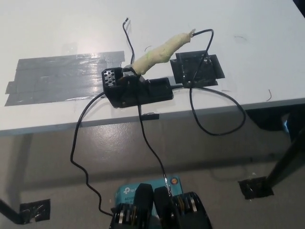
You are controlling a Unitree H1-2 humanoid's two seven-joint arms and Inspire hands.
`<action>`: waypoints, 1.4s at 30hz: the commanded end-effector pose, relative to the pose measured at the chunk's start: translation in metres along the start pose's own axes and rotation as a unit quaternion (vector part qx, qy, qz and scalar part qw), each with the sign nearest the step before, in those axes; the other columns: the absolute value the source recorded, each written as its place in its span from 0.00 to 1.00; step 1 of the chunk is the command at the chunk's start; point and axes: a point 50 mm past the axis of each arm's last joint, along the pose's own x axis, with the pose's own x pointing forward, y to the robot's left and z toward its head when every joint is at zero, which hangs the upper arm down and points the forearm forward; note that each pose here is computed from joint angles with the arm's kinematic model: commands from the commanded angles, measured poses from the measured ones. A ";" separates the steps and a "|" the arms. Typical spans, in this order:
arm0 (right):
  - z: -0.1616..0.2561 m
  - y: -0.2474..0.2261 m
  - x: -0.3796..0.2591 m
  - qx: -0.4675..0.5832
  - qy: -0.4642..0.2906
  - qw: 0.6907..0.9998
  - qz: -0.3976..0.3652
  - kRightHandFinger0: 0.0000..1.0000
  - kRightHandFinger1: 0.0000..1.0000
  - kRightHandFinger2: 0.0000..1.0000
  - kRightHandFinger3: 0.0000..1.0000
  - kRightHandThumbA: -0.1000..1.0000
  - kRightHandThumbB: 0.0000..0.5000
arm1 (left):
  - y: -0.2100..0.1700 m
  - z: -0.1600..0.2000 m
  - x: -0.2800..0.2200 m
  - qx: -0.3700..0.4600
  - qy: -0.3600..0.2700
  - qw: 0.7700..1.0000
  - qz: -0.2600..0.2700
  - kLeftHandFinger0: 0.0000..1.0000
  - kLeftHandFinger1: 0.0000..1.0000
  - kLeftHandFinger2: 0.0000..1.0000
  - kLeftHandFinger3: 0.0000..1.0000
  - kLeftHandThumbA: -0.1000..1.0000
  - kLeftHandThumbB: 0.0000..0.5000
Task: The robot uses its right hand to grab the soldering gun kept on the middle of the table and pulls it out of its base and keep it on the right side of the base
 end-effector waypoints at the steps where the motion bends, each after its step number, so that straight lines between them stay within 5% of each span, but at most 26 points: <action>1: 0.057 -0.056 0.003 -0.026 -0.080 0.990 -0.113 1.00 1.00 1.00 1.00 0.43 0.23 | 0.006 0.005 -0.004 0.018 0.001 1.000 -0.002 1.00 1.00 1.00 1.00 0.62 0.31; 10: 0.202 -0.096 0.027 -0.052 -0.254 0.942 -0.212 1.00 1.00 1.00 1.00 0.53 0.49 | 0.009 0.006 -0.003 0.018 0.001 1.000 0.002 1.00 1.00 1.00 1.00 0.63 0.31; 15: 0.267 -0.083 0.046 -0.120 -0.289 0.931 -0.189 1.00 1.00 1.00 1.00 0.54 0.54 | 0.010 0.008 -0.003 0.017 -0.003 1.000 0.002 1.00 1.00 1.00 1.00 0.63 0.31; 21: 0.339 -0.053 0.078 -0.181 -0.313 0.924 -0.122 1.00 1.00 1.00 1.00 0.66 0.64 | 0.010 0.011 -0.003 0.022 -0.005 1.000 0.000 1.00 1.00 1.00 1.00 0.63 0.31; 27: 0.374 -0.037 0.101 -0.238 -0.329 0.909 -0.098 1.00 1.00 1.00 1.00 0.57 0.58 | 0.011 0.010 -0.004 0.020 -0.005 1.000 -0.002 1.00 1.00 1.00 1.00 0.62 0.30; 42: 0.426 0.011 0.127 -0.376 -0.364 0.850 -0.058 1.00 1.00 1.00 1.00 0.53 0.55 | 0.014 0.012 -0.007 0.034 -0.003 0.999 0.001 1.00 1.00 1.00 1.00 0.63 0.30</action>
